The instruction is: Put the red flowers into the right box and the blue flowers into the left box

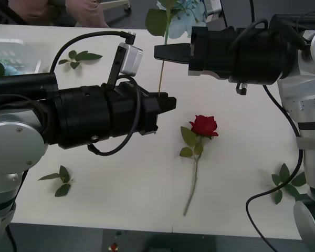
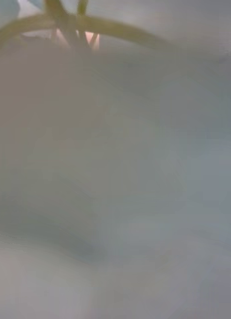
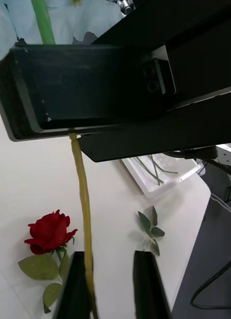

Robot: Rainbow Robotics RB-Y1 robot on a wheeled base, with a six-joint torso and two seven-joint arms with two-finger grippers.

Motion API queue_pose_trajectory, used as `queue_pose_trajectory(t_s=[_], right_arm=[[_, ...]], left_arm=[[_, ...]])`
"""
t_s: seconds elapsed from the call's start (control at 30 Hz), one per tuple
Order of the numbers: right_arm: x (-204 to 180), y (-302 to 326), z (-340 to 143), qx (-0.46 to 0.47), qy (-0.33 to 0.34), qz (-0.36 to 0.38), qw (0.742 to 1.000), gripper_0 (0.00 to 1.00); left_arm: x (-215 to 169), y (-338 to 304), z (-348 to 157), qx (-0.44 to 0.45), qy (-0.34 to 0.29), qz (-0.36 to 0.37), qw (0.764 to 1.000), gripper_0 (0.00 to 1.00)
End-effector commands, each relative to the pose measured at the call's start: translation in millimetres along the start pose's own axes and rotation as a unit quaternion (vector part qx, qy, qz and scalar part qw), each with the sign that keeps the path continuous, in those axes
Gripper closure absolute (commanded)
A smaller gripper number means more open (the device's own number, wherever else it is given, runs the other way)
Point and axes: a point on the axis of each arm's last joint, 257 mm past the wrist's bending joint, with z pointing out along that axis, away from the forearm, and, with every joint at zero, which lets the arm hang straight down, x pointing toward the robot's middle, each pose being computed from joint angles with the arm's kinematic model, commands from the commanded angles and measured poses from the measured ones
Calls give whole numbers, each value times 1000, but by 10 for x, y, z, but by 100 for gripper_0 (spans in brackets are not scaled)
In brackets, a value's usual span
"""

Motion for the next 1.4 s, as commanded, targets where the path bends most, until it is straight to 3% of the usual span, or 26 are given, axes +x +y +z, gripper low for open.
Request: queue_pose_trajectory(t_s=[0.03, 0.07, 0.1, 0.43, 0.93, 1.13, 1.23, 1.4], right_arm=[[-122, 141, 27, -10, -6, -7, 1000, 80], [-122, 141, 27, -10, -6, -7, 1000, 26], [-122, 141, 27, -10, -6, -7, 1000, 0], [-122, 141, 27, -10, -6, -7, 1000, 0], [-122, 141, 27, -10, -6, -7, 1000, 0], [33, -206, -196, 29, -3, 22, 999, 0], [153, -394, -293, 69, 24, 21, 997, 0], [483, -829, -562, 164, 81, 85, 979, 0]], left_arm=[[-241, -106, -41, 5, -25, 7, 1000, 100], [-237, -103, -41, 4, -24, 8, 1000, 100], [-238, -91, -40, 3, -24, 8, 1000, 100], [-292, 192, -252, -29, -29, 5, 999, 100], [-344, 1534, -1654, -171, -22, -55, 984, 100], [-221, 2405, -2570, -287, -24, -108, 951, 100], [-167, 2746, -2956, -336, -27, -123, 933, 100], [40, 3236, -3525, -401, -33, -161, 901, 100]])
